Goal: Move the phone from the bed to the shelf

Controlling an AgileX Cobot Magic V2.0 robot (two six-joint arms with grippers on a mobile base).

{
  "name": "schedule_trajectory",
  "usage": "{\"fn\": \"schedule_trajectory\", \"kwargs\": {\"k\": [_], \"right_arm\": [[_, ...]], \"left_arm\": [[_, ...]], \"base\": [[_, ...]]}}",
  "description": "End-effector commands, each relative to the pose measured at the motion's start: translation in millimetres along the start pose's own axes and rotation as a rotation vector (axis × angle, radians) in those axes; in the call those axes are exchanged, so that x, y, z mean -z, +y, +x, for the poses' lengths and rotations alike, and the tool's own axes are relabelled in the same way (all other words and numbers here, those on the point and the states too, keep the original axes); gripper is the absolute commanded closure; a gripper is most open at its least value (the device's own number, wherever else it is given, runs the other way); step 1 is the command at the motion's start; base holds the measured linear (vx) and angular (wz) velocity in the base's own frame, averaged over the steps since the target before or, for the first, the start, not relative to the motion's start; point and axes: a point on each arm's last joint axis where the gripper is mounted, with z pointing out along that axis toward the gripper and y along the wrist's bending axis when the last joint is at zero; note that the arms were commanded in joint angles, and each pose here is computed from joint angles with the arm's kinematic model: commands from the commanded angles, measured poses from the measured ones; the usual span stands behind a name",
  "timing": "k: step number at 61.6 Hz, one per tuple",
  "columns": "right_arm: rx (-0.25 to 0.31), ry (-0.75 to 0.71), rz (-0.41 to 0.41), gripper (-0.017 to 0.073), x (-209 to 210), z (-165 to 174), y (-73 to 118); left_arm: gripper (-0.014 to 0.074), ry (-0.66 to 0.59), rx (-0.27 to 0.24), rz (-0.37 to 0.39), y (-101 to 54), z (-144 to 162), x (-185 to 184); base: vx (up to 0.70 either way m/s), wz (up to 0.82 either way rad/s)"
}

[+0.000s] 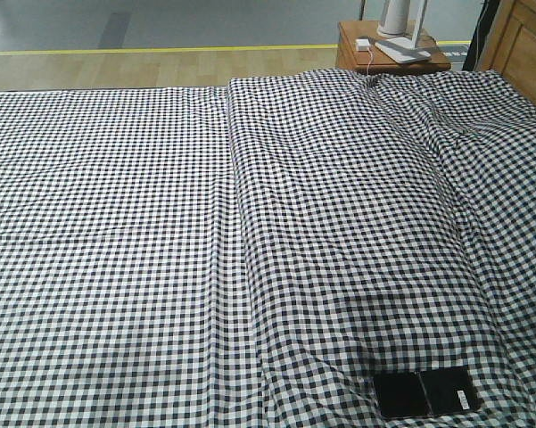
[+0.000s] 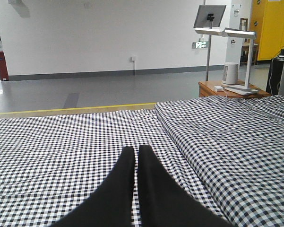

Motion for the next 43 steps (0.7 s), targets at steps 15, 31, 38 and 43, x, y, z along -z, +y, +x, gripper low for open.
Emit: {"fn": "schedule_trajectory", "kwargs": {"k": [15,31,38,43], "right_arm": [[0.023,0.106,0.000,0.0564,-83.0,-88.1,2.0],[0.024,0.490,-0.003,0.0536,-158.7,-70.0,2.2],[0.024,0.599,-0.002,0.0484,-176.7,-43.1,1.7],[0.023,0.686,-0.002,0.0420,-184.8,-23.8,1.4]], "left_arm": [[0.0592,-0.107,0.019,-0.005,0.5,-15.4,2.1],[0.0592,-0.107,0.019,-0.005,0.5,-15.4,2.1],[0.0592,-0.107,0.019,-0.005,0.5,-15.4,2.1],[0.0592,-0.107,0.019,-0.005,0.5,-15.4,2.1]], "base": [[0.00,0.00],[0.00,0.00],[0.00,0.00],[0.00,0.00]]}}
